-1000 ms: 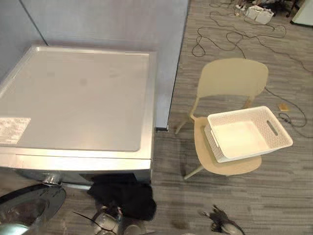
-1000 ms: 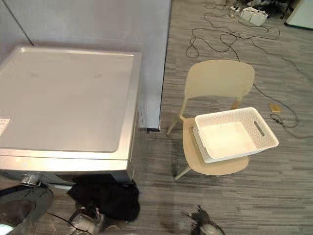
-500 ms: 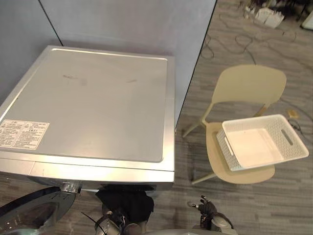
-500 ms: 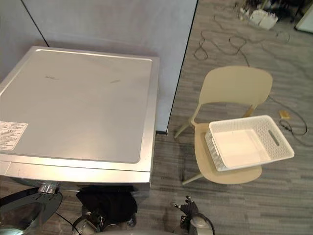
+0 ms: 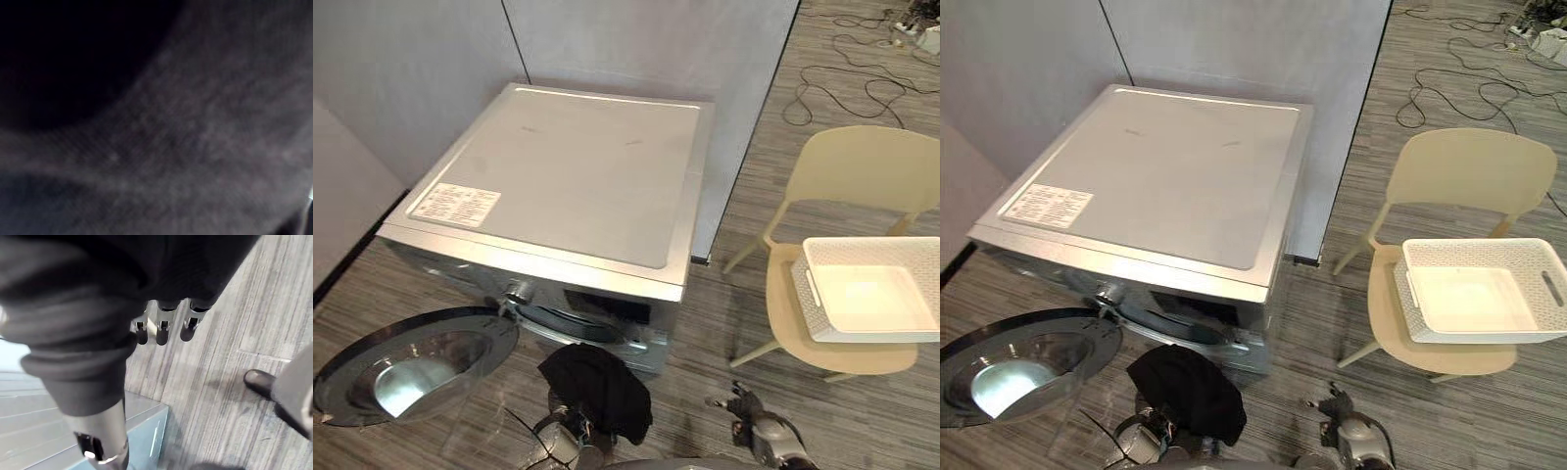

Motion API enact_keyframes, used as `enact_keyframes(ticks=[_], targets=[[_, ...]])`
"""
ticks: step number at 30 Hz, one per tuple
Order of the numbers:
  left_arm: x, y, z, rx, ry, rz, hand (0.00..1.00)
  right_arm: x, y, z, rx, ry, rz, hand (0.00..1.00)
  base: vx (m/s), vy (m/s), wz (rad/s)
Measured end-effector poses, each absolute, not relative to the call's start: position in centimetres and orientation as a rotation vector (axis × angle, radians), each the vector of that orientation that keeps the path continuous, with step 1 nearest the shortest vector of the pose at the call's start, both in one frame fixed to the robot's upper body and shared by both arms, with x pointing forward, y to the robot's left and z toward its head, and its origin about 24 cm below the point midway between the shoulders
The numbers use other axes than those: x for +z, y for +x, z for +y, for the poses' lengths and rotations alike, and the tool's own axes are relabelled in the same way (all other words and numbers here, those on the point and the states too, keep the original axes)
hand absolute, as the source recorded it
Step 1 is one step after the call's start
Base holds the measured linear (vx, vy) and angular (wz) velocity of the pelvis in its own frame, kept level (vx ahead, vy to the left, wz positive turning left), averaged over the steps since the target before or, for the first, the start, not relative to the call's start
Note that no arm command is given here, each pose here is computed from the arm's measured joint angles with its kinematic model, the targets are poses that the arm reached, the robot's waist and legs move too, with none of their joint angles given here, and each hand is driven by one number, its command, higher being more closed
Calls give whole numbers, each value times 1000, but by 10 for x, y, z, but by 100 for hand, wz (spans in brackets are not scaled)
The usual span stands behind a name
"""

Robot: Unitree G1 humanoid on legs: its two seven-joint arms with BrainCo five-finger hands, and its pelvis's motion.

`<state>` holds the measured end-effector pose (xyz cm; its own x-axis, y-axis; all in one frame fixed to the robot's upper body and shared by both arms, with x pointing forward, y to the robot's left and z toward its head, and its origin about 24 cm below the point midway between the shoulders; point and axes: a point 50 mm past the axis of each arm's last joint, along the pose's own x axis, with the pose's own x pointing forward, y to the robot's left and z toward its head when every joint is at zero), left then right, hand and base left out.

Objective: Pick up the laundry basket with both hands and put the clothes into the washing machine.

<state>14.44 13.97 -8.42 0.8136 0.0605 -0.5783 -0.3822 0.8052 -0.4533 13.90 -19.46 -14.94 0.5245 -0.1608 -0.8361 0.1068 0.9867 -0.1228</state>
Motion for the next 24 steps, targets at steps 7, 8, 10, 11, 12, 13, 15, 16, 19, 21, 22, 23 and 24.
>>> enact_keyframes(ticks=[7,8,10,11,12,13,15,16,19,21,22,23,24], targets=[[-84,161,115,47,-488,611,100,-161,106,-193,-306,97,1089,0,-47,371,64],[-87,159,123,29,-424,625,100,-162,103,-186,-298,115,1100,0,-69,263,2],[-89,153,130,17,-392,640,100,-163,99,-184,-291,121,1113,0,-83,179,-11],[-90,152,130,13,-391,640,100,-164,99,-184,-288,123,1115,0,-114,177,-12],[-90,153,129,3,-385,640,100,-163,100,-184,-283,121,1114,0,-146,154,-11],[-90,152,128,-5,-387,643,100,-163,102,-185,-279,118,1109,0,-159,132,-11],[-92,151,126,-10,-394,654,100,-162,103,-188,-269,96,1109,0,-186,88,-7],[-92,151,125,-11,-397,656,100,-162,103,-187,-263,90,1108,0,-174,54,-10],[-95,149,123,-4,-408,674,100,-160,111,-191,-221,37,1092,0,-163,-22,-22],[-92,157,123,6,-422,653,100,-154,124,-194,-203,8,1050,0,-151,-48,-26],[-87,170,125,25,-429,620,100,-148,139,-194,-193,-5,1001,0,-214,-68,-26],[-81,181,128,45,-441,586,100,-143,151,-193,-182,-9,956,0,-195,-63,-23],[-74,195,129,72,-466,547,100,-136,163,-190,-181,-1,907,0,-181,-55,-19]])
